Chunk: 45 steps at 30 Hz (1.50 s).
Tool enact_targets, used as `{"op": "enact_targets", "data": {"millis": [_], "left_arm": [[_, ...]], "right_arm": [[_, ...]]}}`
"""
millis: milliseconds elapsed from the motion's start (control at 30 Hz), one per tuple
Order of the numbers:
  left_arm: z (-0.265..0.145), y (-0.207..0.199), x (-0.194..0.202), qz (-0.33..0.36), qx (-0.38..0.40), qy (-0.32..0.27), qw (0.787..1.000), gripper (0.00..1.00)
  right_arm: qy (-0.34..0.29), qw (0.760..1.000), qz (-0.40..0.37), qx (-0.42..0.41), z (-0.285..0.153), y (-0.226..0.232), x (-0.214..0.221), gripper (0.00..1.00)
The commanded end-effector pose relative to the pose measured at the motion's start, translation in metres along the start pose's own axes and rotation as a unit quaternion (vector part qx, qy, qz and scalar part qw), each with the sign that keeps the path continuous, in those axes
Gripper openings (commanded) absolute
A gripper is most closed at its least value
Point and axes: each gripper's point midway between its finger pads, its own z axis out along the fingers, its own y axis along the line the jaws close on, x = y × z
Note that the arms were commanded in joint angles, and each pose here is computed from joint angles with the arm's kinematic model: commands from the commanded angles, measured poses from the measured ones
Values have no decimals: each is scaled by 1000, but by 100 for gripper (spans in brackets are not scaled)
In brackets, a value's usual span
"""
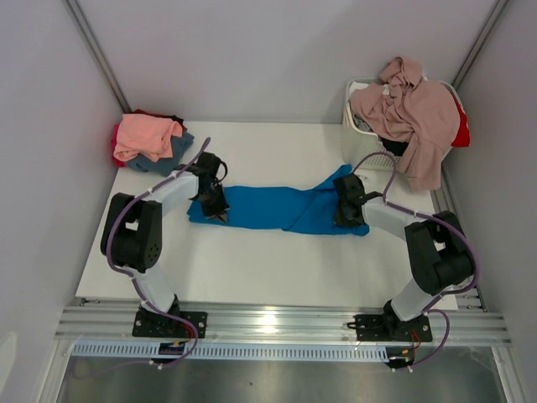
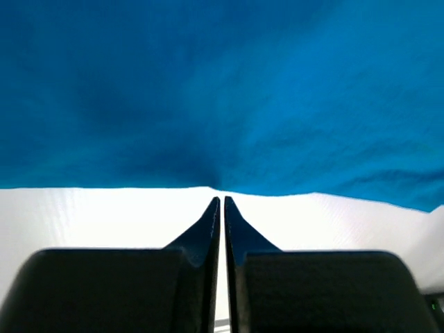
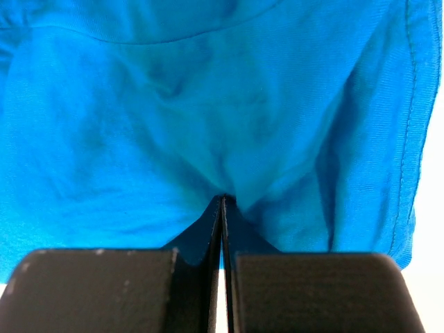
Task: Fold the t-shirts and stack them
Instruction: Fold the other side of the tshirt into a rectangle
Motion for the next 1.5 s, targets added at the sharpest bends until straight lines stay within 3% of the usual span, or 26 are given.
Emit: {"op": "enact_targets", "data": {"millis": [0, 233, 733, 1000, 1133, 1233, 1267, 1300, 1367, 1400, 1467], "left_arm": [[-38, -8, -48, 31, -18, -104, 994, 6], [-51, 48, -92, 57, -210, -164, 962, 19], [-17, 72, -65, 108, -273, -59, 954, 21], [-11, 85, -40, 135, -345, -1, 929, 17], [-8, 92, -29, 151, -377, 3, 914, 16], [-14, 86, -36, 144, -371, -25, 917, 19], [-17, 83, -40, 143, -364, -38, 919, 21], [-20, 81, -40, 142, -358, -46, 922, 37], [-26, 75, -44, 138, -337, -65, 929, 57], [-27, 75, -44, 137, -336, -66, 929, 76], [-27, 77, -44, 138, -336, -65, 929, 78]], "right_arm": [[6, 1000, 3, 3, 2, 1, -1, 1], [0, 1000, -5, -9, -5, 3, -5, 4], [-7, 999, -17, -45, -17, 15, -11, 18], [-1, 999, -21, -50, -18, 16, -11, 23], [-1, 998, -26, -54, -19, 18, -11, 24], [-1, 998, -27, -61, -20, 20, -11, 25], [0, 998, -28, -62, -20, 20, -11, 26], [1, 998, -29, -62, -20, 20, -10, 27], [-1, 997, -30, -65, -21, 21, -11, 30], [-2, 997, -30, -66, -22, 20, -11, 31], [-6, 997, -29, -71, -24, 21, -12, 36]]}}
